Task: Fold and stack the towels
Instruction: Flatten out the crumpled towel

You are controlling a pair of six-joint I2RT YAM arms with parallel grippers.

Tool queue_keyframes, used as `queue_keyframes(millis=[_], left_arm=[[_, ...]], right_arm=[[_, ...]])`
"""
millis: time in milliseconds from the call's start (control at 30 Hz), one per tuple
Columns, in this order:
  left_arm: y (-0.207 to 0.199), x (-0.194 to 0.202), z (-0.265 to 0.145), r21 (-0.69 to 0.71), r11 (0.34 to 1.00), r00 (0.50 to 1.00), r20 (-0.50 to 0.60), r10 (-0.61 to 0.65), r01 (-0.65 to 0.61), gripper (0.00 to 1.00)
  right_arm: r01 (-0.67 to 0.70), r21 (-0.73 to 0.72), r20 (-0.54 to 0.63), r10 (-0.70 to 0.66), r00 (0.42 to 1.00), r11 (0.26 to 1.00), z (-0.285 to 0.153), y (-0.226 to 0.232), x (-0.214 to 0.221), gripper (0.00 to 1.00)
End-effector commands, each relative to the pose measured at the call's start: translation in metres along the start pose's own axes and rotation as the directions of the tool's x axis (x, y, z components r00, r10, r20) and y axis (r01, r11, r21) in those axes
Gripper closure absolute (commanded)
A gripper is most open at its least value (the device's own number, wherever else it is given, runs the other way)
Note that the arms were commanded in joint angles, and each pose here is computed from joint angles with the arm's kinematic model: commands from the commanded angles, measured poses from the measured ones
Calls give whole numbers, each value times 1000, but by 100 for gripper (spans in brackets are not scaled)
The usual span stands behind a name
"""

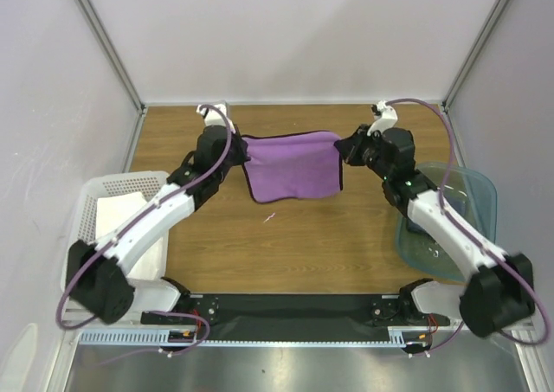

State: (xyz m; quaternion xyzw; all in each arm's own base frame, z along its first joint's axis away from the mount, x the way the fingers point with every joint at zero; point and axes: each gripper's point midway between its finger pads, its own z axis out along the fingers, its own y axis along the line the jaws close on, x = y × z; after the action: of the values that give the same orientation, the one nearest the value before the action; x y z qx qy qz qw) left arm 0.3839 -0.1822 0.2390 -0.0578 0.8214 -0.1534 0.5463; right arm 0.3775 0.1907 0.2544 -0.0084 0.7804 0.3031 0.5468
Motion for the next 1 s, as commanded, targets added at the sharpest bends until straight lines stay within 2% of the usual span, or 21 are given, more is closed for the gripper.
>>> queue_keyframes(millis=[0,133,167,233,300,400,500,600,733,967], left_arm=[[-9,5,-35,6,999,999,16,47,-47,100],[-32,4,-76,57,997,998,36,47,-49,100],[-41,2,-92,90,995,999,43,34,-38,100],[-36,3,-109,77,997,999,22,24,-26,100],[-34,6,-133,94,996,1000,-7,-10,11,100],[-39,2,-163,147,986,997,-17,-72,74,100],[-38,11,-176,150,981,991,-72,-115,124,100],[-23,27,-169,50,989,986,-103,-132,138,100],[-6,67,-131,-119,990,979,-181,-91,70,100],[24,104,-54,-256,966,967,-234,-103,42,100]], right_arm=[[64,40,52,-66,996,997,-35,16,-9,100],[49,59,68,-53,996,997,-83,32,-10,100],[40,63,112,-47,993,997,-101,36,-20,100],[39,59,100,-45,994,998,-122,42,-15,100],[18,51,142,-25,989,999,-148,46,-25,100],[-23,94,130,11,992,995,-175,37,-22,100],[-77,175,81,64,995,981,-189,25,-13,100],[-94,281,11,95,995,955,-189,6,7,100],[-61,399,-59,92,994,915,-164,-24,43,100],[-46,429,-152,122,981,902,-93,-63,83,100]])
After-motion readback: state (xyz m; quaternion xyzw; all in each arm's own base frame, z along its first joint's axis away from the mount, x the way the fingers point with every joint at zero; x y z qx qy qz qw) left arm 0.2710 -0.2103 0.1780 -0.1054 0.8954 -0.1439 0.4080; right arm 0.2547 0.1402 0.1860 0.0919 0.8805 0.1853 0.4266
